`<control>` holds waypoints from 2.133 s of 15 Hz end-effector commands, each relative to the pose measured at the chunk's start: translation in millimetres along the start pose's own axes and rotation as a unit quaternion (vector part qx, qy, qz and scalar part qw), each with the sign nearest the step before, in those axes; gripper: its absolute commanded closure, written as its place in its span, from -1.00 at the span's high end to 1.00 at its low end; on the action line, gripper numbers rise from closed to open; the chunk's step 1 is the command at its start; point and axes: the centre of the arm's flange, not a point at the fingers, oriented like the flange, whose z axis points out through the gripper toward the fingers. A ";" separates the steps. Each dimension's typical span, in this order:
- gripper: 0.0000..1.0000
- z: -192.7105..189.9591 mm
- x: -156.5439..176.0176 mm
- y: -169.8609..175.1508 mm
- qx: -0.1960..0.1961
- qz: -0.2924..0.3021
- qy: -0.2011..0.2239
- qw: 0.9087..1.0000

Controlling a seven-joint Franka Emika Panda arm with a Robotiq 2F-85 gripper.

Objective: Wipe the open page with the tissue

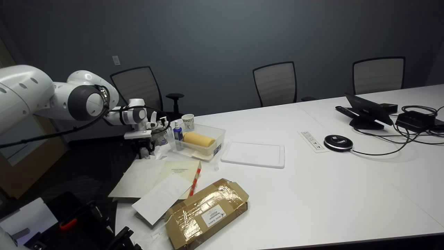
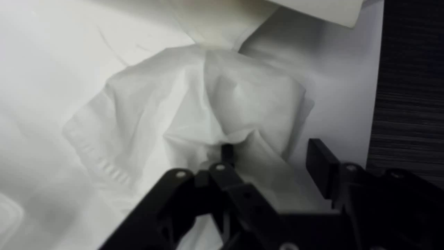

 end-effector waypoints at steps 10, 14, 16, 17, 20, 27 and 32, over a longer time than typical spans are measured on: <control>-0.99 -26.7 -10.1 -8.8 -0.003 -0.004 -0.019 1.000; -0.99 -77.8 -24.8 -7.9 0.015 0.000 -0.021 1.000; -0.99 -107.3 -33.7 -11.0 0.034 -0.003 -0.055 0.998; -0.99 -122.3 -40.7 -13.2 0.041 -0.005 -0.068 0.997; -0.99 -173.7 -65.9 -15.9 0.037 0.011 -0.107 0.994; -0.99 -217.0 -120.9 23.5 -0.013 0.119 -0.069 0.990; -0.99 -227.6 -174.1 62.7 -0.013 0.241 0.014 0.970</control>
